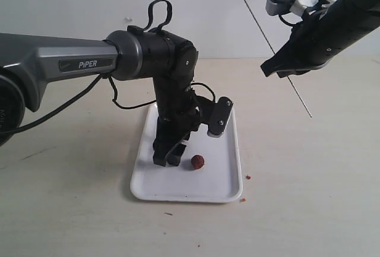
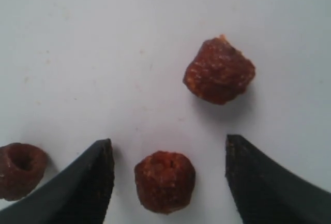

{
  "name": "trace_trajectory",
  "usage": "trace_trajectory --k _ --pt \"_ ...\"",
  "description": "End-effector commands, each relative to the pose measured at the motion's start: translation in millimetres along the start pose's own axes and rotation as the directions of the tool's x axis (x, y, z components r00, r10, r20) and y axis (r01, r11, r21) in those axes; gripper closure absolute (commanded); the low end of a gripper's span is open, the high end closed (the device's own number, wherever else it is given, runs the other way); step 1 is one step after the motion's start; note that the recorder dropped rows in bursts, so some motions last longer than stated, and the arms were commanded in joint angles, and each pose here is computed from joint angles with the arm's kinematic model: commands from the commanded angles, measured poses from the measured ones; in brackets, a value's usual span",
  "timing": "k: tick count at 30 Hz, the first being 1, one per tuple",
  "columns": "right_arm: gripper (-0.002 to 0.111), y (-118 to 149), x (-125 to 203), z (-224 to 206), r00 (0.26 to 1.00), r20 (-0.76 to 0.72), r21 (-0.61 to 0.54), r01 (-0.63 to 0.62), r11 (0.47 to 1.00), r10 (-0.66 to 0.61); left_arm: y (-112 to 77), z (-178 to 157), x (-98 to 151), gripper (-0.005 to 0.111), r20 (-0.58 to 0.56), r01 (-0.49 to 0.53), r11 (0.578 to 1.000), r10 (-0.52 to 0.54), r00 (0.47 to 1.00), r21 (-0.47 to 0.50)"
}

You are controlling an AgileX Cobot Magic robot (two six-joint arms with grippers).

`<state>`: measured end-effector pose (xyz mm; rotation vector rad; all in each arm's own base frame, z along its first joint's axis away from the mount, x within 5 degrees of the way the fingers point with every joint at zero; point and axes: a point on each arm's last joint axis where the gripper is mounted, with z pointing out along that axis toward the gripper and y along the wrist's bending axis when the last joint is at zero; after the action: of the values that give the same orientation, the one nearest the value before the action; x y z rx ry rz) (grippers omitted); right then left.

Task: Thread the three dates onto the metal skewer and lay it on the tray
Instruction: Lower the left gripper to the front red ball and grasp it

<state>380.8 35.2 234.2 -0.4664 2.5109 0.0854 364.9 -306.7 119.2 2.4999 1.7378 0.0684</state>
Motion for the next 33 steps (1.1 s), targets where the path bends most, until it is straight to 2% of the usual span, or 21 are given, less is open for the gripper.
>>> trace_trajectory --k 1,7,14,17,20,22,30,33 --pt "0.108 -2 -3 -1 1.000 0.020 0.011 0.005 1.000 -0.006 -0.9 3 1 0.045 -0.019 0.015 1.000 -0.015 1.000 0.006" --pt "0.108 -2 -3 -1 1.000 0.024 0.013 0.005 1.000 -0.006 1.5 3 10 0.045 -0.029 0.074 0.997 -0.073 0.997 0.012" --pt "0.108 -2 -4 -1 0.999 0.036 0.013 -0.003 1.000 0.003 1.9 4 10 0.046 -0.028 0.073 0.997 -0.073 0.997 0.008" --pt "0.108 -2 -5 -1 0.999 0.042 0.010 -0.011 1.000 0.011 1.8 6 9 0.054 -0.027 0.072 0.997 -0.071 0.997 0.007" --pt "0.108 -2 -5 -1 0.999 0.043 0.009 -0.013 1.000 0.013 1.6 8 9 0.069 -0.029 0.072 0.997 -0.071 0.997 0.011" --pt "0.108 -2 -5 -1 0.999 0.043 0.009 -0.013 1.000 0.013 1.6 8 9 0.073 -0.029 0.072 0.997 -0.071 0.997 0.011" --pt "0.108 -2 -5 -1 0.999 0.043 0.009 -0.013 1.000 0.013 1.3 8 10 0.073 -0.030 0.075 0.997 -0.074 0.997 0.014" --pt "0.108 -2 -5 -1 0.999 0.051 0.013 -0.013 1.000 0.013 -1.5 4 10 0.073 -0.046 0.163 0.986 -0.162 0.986 0.037"
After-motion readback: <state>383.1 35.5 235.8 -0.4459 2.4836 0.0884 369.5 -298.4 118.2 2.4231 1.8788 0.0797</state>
